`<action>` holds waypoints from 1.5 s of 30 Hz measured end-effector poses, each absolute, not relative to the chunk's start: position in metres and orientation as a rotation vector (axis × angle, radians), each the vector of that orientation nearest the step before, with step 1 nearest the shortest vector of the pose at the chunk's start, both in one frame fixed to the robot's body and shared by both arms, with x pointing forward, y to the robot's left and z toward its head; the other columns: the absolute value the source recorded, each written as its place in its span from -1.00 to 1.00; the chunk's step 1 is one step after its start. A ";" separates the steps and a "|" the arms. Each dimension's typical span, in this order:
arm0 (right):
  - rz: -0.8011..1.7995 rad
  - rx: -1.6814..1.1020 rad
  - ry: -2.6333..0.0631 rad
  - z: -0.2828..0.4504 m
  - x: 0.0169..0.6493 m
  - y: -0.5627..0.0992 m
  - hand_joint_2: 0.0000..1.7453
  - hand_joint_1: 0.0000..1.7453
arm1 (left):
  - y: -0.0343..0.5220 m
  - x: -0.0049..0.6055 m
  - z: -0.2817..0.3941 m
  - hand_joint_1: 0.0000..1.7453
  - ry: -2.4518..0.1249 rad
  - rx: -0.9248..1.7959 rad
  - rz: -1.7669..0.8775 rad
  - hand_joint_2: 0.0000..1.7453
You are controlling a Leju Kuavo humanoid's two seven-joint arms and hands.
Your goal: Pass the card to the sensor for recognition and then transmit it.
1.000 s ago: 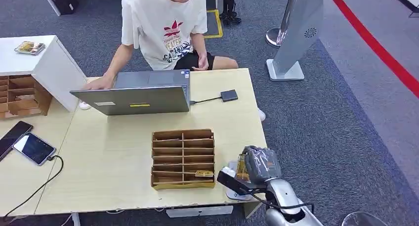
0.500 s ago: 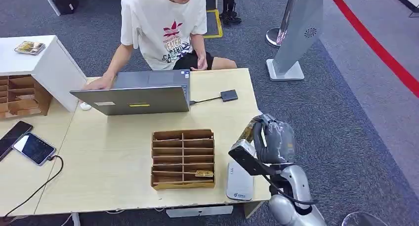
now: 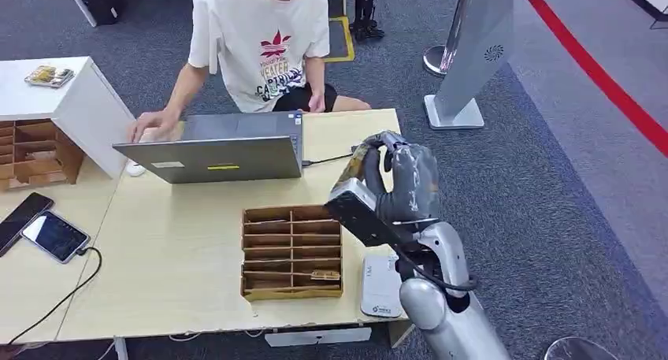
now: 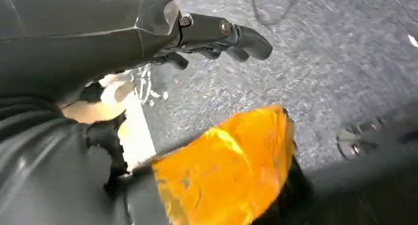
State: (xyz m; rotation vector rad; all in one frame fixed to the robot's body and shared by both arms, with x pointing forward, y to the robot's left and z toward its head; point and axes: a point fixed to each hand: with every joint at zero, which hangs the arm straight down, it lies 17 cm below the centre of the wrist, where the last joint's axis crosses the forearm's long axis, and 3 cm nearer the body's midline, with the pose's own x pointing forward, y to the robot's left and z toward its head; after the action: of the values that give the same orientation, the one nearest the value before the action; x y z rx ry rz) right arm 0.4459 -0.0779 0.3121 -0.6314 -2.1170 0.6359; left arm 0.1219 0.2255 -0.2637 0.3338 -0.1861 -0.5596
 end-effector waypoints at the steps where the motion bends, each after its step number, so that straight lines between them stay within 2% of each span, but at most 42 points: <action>1: 0.643 -0.604 -2.131 0.319 0.446 -0.069 1.00 1.00 | 0.220 0.124 -0.263 -1.00 -0.194 0.323 -0.581 -1.00; 8: 0.688 -0.464 -2.236 0.380 0.440 -0.014 1.00 1.00 | 0.204 0.140 -0.259 -1.00 -0.230 0.302 -0.689 -1.00; 16: 0.716 -0.358 -2.287 0.411 0.429 0.026 1.00 1.00 | 0.195 0.152 -0.255 -1.00 -0.238 0.285 -0.747 -1.00; 45: 0.815 -0.351 -2.238 0.399 0.432 0.061 1.00 1.00 | 0.192 0.159 -0.253 -1.00 -0.251 0.285 -0.809 -1.00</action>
State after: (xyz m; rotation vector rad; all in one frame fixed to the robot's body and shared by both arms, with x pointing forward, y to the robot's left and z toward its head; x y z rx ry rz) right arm 0.4317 0.0610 0.3987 -0.3512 -2.2384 0.8153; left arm 0.1591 0.1922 -0.2532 0.2850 -0.2514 -0.8088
